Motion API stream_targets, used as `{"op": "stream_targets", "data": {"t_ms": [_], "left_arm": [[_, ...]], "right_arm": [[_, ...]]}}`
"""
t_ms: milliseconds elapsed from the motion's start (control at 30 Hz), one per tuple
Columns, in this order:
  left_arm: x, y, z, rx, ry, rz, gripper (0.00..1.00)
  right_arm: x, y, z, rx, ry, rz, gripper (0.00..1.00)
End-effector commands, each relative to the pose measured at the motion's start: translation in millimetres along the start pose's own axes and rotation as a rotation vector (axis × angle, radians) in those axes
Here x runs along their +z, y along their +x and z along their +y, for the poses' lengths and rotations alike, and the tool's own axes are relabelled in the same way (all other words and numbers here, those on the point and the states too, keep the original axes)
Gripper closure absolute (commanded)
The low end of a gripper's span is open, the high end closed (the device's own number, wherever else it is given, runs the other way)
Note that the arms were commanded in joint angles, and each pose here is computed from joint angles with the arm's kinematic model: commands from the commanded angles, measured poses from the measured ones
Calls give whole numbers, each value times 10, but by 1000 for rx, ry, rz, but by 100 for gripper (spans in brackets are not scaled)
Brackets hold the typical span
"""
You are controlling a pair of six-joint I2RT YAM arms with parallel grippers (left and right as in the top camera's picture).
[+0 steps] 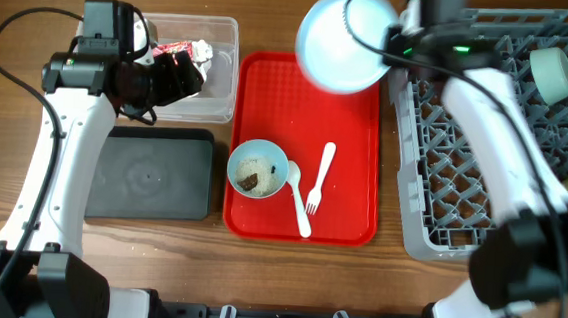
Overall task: Sort waste into correct bins and load items into the dishwasher rack
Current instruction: 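Lift the light-blue plate and stand it upright in the dish rack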
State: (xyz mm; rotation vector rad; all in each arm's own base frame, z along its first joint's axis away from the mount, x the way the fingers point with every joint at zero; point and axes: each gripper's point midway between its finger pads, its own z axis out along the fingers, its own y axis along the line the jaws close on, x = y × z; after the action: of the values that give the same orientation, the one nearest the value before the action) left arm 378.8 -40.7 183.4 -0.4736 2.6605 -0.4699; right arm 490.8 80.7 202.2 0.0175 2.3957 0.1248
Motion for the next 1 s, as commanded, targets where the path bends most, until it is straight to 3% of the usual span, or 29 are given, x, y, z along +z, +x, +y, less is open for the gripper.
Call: {"op": "stream_targets", "data": {"t_ms": [0,167,367,500,967], "left_arm": [[-51,-18,-9,18,2,-15,8],[-51,-18,-9,19,2,-15,8],[-51,-19,-9,19,2,-15,8],[-51,-18,-9,18,2,-15,8],[-51,-18,-9,18,2,-15,8]], "right_arm": [[-662,-577,-631,-228,233,-195,96],[-1157,-878,-1396,-327,585,-262,96],[-1505,-942,-2085,-472,955,-146,96],[-1449,-891,-2297,-464,989,-105,96],[-560,-324,-2602,-362,968,97,96]]}}
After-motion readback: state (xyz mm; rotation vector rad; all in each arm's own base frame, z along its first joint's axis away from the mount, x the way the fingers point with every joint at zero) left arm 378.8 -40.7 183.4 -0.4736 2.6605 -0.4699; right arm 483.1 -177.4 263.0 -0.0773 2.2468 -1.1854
